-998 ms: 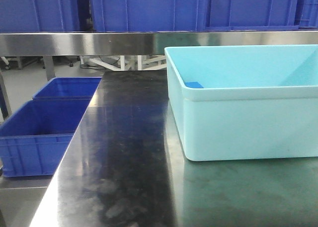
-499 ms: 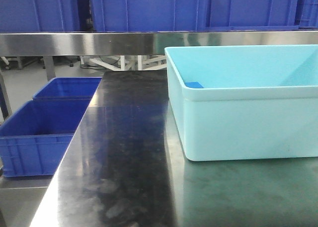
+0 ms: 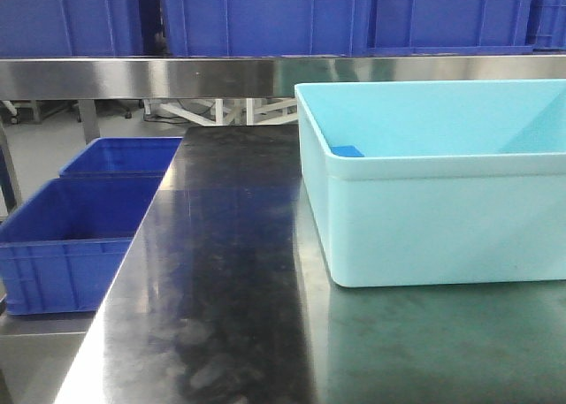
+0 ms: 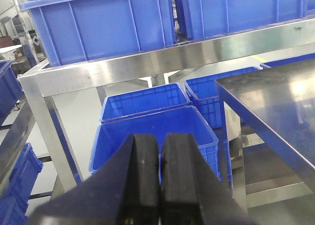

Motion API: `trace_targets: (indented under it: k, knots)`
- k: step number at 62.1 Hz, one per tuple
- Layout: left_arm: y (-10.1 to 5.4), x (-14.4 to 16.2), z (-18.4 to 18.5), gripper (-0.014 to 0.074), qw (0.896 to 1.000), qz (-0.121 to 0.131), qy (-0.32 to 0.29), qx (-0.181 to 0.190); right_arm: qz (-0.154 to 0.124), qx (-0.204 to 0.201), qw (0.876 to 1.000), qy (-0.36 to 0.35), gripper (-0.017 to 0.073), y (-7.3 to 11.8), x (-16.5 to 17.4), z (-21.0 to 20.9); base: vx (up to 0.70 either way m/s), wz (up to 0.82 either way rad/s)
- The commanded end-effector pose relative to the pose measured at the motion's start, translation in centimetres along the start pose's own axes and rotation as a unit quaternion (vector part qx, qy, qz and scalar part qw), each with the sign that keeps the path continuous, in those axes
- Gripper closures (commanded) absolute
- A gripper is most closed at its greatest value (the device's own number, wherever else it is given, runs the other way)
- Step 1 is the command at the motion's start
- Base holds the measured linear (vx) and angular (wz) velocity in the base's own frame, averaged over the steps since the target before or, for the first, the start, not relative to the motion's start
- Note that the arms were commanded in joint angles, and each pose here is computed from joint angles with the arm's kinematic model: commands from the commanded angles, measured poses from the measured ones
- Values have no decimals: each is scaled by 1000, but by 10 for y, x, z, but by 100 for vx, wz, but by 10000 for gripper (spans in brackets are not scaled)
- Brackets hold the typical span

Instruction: Pick red cube and place on left shelf

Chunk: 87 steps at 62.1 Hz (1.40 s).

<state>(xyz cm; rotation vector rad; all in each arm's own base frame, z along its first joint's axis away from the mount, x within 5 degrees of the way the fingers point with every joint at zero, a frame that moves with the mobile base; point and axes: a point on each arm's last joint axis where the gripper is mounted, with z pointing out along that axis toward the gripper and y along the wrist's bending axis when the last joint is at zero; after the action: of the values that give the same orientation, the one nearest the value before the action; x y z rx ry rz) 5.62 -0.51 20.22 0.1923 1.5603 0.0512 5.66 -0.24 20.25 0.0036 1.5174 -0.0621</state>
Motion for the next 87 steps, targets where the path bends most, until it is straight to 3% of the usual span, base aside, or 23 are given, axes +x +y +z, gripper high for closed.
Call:
trace_targets:
  k: [1, 11, 24, 33, 37, 49, 68, 73, 82, 87]
  knots:
    - [0, 0, 1, 492, 1000, -4, -28, -5, -3, -1, 995, -97, 533, 0, -25, -2, 0, 0]
    - [0, 0, 1, 492, 1000, -4, -28, -5, 7, -2, 997, -82, 533, -1, -43, 10, 0, 0]
    - [0, 0, 1, 492, 1000, -4, -28, -5, 7, -3, 999, -45, 533, -2, -92, 50, 0, 0]
    - [0, 0, 1, 492, 1000, -4, -28, -5, 9, -5, 1000, 15, 533, -3, -121, 95, 0, 0]
    - [0, 0, 1, 492, 1000, -4, -28, -5, 29, -3, 998, 52, 533, -4, -134, 116, 0, 0]
    - [0, 0, 1, 492, 1000, -4, -28, -5, 61, -6, 977, 203, 533, -1, -135, 182, 0, 0]
    - [0, 0, 1, 492, 1000, -4, -28, -5, 38, -78, 936, 340, 512, 45, -109, 237, 0, 0]
    - [0, 0, 1, 492, 1000, -4, -28, -5, 30, -94, 928, 359, 434, 58, -98, 244, 0, 0]
    - [0, 0, 1, 492, 1000, -4, -28, -5, 20, -109, 914, 389, 77, 72, -77, 253, 0, 0]
    - [0, 0, 1, 492, 1000, -4, -28, -5, 17, -112, 908, 402, -38, 77, -68, 256, 0, 0]
